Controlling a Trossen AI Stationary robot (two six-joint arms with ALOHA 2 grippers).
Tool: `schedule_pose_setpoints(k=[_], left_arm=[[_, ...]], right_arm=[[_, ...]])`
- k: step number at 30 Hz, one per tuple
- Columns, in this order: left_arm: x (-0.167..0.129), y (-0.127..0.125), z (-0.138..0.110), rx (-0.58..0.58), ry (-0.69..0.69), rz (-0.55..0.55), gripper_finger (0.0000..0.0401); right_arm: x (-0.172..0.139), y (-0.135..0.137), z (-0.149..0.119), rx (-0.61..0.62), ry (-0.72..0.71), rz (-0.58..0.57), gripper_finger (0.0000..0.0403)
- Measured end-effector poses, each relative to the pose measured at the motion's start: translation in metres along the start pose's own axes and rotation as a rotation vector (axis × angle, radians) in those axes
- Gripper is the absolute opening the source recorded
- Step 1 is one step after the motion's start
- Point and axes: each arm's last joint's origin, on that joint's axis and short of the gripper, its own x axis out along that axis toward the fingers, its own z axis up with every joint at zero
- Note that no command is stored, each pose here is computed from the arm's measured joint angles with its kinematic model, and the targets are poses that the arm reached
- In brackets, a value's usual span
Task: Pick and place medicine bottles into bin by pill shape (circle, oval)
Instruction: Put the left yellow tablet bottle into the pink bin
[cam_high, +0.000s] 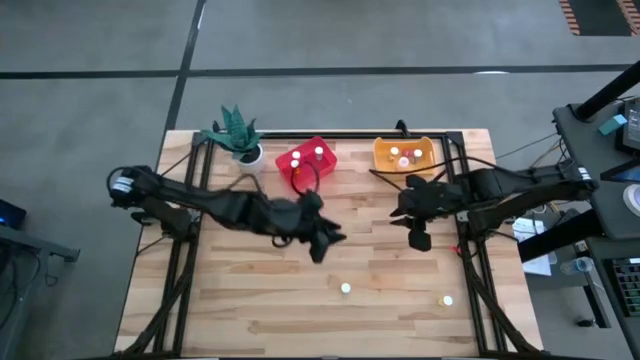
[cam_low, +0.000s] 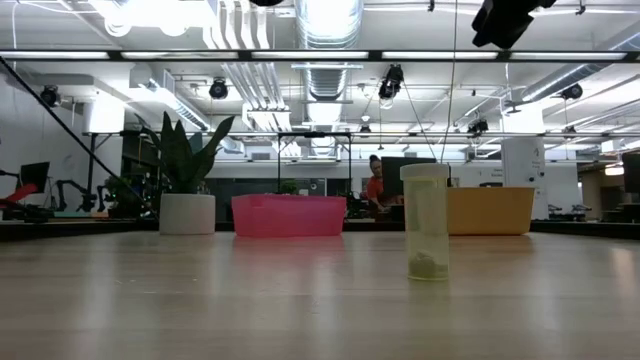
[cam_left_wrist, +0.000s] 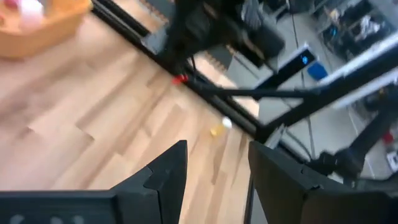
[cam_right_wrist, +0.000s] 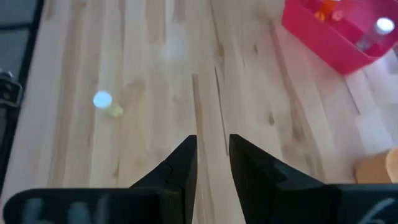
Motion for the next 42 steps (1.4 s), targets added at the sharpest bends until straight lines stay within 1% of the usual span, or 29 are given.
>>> schedule_pose_setpoints(k=[4, 6, 8, 10, 12, 15, 19, 25, 31, 33, 36, 42], left_arm=[[0.012, -0.011, -0.029, 0.057, 0.111, -0.008, 0.0154], [0.015, -0.016, -0.045, 0.122, 0.165, -0.009, 0.0148], [0.016, -0.022, -0.058, 0.218, 0.198, -0.028, 0.0137], [0.017, -0.027, -0.067, 0.279, 0.212, -0.049, 0.0126], [0.020, -0.030, -0.074, 0.304, 0.227, -0.053, 0.0119], [0.028, -0.029, -0.086, 0.346, 0.254, -0.043, 0.0118], [0.047, -0.022, -0.100, 0.361, 0.288, -0.009, 0.0137], [0.075, -0.008, -0.124, 0.387, 0.345, 0.053, 0.0189], [0.101, -0.001, -0.140, 0.475, 0.319, 0.018, 0.0236], [0.109, 0.001, -0.142, 0.507, 0.304, 0.005, 0.0243], [0.116, 0.005, -0.146, 0.521, 0.296, 0.003, 0.0244], [0.118, 0.012, -0.147, 0.547, 0.321, 0.039, 0.0244]], right_arm=[[0.001, -0.002, -0.011, 0.031, -0.054, 0.012, 0.0084], [0.002, -0.004, -0.016, 0.042, -0.061, 0.011, 0.0084], [0.002, -0.004, -0.020, 0.053, -0.074, 0.013, 0.0084], [0.003, -0.005, -0.022, 0.061, -0.091, 0.017, 0.0084], [0.004, -0.005, -0.023, 0.075, -0.094, 0.018, 0.0084], [0.003, -0.005, -0.023, 0.084, -0.101, 0.020, 0.0084], [0.004, -0.005, -0.023, 0.096, -0.103, 0.019, 0.0084], [0.008, -0.004, -0.022, 0.118, -0.096, 0.014, 0.0084], [0.013, -0.003, -0.019, 0.135, -0.098, 0.015, 0.0084], [0.015, -0.003, -0.019, 0.134, -0.088, 0.012, 0.0084], [0.019, -0.003, -0.019, 0.133, -0.075, 0.009, 0.0084], [0.024, -0.003, -0.018, 0.131, -0.053, 0.003, 0.0084]])
